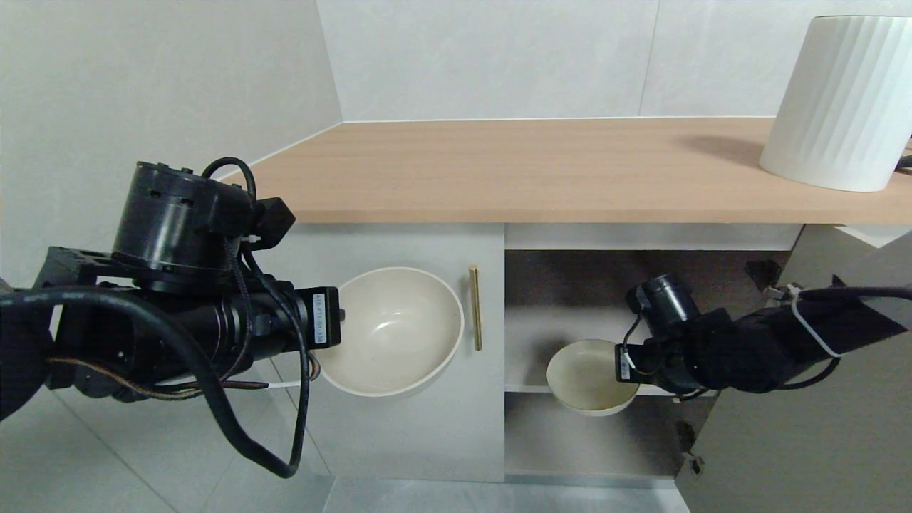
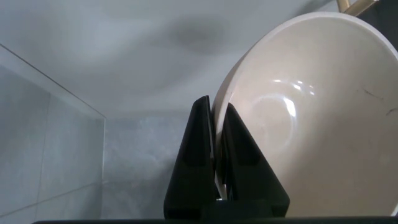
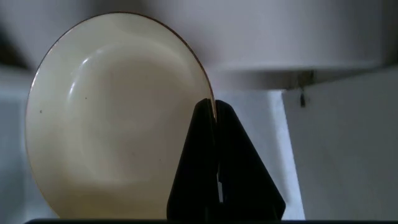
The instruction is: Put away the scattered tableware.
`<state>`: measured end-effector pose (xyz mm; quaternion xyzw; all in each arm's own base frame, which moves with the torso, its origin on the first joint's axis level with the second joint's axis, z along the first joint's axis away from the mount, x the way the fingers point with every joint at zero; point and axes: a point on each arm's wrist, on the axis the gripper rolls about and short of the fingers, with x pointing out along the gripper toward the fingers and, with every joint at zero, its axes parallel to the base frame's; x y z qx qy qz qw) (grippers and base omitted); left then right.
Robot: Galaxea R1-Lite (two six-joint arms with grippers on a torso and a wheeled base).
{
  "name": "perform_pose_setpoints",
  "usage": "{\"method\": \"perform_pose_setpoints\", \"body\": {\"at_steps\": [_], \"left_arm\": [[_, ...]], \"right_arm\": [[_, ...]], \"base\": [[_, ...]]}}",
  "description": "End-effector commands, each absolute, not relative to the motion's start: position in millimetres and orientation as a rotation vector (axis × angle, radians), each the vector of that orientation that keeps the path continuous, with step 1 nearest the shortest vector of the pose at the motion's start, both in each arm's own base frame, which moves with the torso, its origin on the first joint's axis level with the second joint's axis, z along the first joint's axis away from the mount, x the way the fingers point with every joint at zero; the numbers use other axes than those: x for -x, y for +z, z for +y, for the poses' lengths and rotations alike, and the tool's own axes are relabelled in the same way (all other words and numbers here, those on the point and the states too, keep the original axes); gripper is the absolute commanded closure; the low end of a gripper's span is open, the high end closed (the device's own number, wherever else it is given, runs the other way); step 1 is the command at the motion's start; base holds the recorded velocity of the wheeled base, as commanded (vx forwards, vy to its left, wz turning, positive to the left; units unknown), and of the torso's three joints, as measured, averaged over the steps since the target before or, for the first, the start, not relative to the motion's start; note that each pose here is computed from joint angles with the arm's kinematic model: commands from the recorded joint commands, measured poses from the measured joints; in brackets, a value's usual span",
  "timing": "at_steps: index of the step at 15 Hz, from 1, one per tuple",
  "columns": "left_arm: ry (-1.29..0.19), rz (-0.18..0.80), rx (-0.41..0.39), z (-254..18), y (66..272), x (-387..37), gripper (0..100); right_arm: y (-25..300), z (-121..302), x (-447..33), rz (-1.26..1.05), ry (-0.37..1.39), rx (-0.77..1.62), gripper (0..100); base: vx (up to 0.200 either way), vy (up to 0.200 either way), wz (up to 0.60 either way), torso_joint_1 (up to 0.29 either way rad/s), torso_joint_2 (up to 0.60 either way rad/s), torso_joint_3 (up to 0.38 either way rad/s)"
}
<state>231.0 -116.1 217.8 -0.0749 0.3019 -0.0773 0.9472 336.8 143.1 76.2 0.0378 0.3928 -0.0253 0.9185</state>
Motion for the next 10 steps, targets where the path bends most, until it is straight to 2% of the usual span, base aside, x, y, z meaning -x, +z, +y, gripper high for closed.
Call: {"method": "perform_pose_setpoints", "body": {"at_steps": [1, 10], "left_arm": [[-0.158, 0.61, 0.154, -115.4, 219.2, -230.0, 100], [-0.181, 0.602, 0.144, -119.0, 221.5, -225.9, 100]], "right_arm": [[46.9, 137.8, -372.5, 0.829, -0.094, -0.061, 100], [1.0, 142.1, -428.5, 0.778, -0.217, -0.014, 100]], "base": [[0.0, 0.0, 0.0, 0.0, 0.0, 0.0], [0.0, 0.0, 0.0, 0.0, 0.0, 0.0]]}}
